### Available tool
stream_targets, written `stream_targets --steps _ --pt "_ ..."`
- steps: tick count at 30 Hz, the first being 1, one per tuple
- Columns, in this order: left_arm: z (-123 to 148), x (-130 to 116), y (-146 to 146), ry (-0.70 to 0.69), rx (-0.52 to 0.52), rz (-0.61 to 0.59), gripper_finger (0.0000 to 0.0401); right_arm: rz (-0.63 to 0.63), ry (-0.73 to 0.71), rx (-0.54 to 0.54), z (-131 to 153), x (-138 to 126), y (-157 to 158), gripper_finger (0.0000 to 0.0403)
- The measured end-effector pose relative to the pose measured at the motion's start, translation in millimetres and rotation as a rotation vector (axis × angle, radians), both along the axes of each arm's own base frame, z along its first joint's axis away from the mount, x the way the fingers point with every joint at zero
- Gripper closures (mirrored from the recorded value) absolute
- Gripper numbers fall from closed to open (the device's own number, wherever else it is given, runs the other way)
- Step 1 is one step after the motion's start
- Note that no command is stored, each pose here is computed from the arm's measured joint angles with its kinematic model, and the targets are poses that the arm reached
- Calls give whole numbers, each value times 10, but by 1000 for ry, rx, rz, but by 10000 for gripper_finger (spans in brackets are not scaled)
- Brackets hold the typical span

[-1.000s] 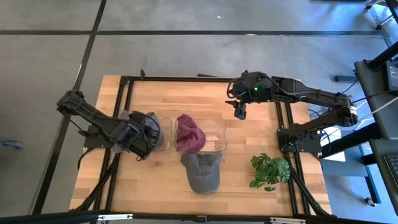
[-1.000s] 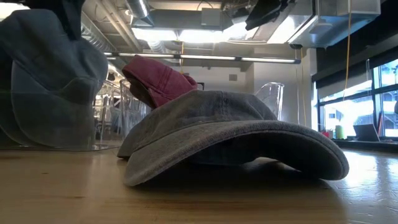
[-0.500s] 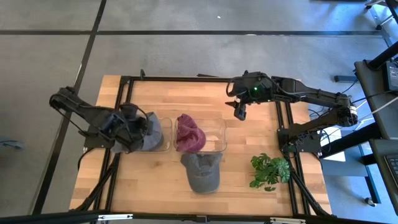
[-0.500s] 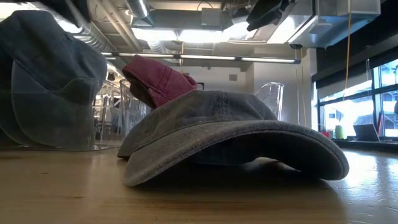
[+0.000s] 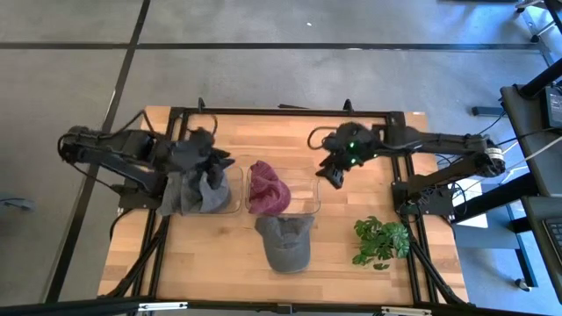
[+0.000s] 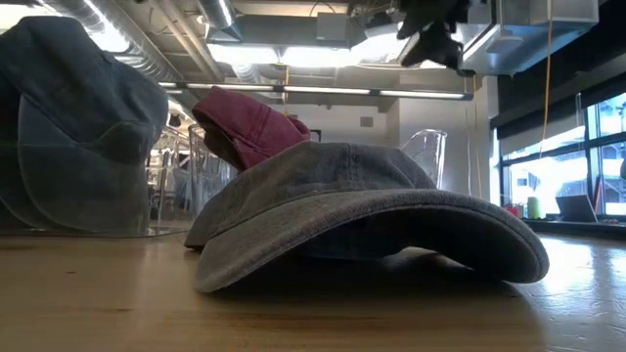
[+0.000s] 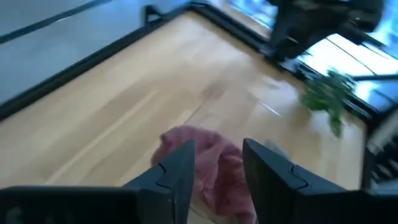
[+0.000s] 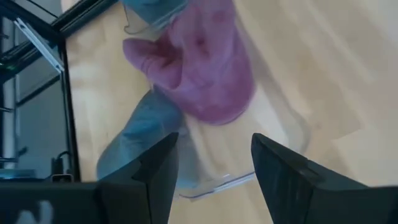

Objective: Pick & Place hat
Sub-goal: Put the dark blue cap into the left transparent bin

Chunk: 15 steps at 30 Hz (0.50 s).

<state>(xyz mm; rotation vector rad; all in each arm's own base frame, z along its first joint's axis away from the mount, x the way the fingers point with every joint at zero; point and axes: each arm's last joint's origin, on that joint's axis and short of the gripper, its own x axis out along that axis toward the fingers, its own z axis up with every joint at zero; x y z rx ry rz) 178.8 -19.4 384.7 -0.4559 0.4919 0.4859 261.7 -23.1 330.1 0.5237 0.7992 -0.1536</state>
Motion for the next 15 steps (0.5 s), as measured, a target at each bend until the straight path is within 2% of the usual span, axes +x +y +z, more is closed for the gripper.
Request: stream_targets --steps 7,15 --pt "80 98 306 -26 66 -280 273 -124 96 174 -364 -9 268 202" --pt "76 106 382 -2 151 -377 273 -200 152 195 -628 -114 803 202"
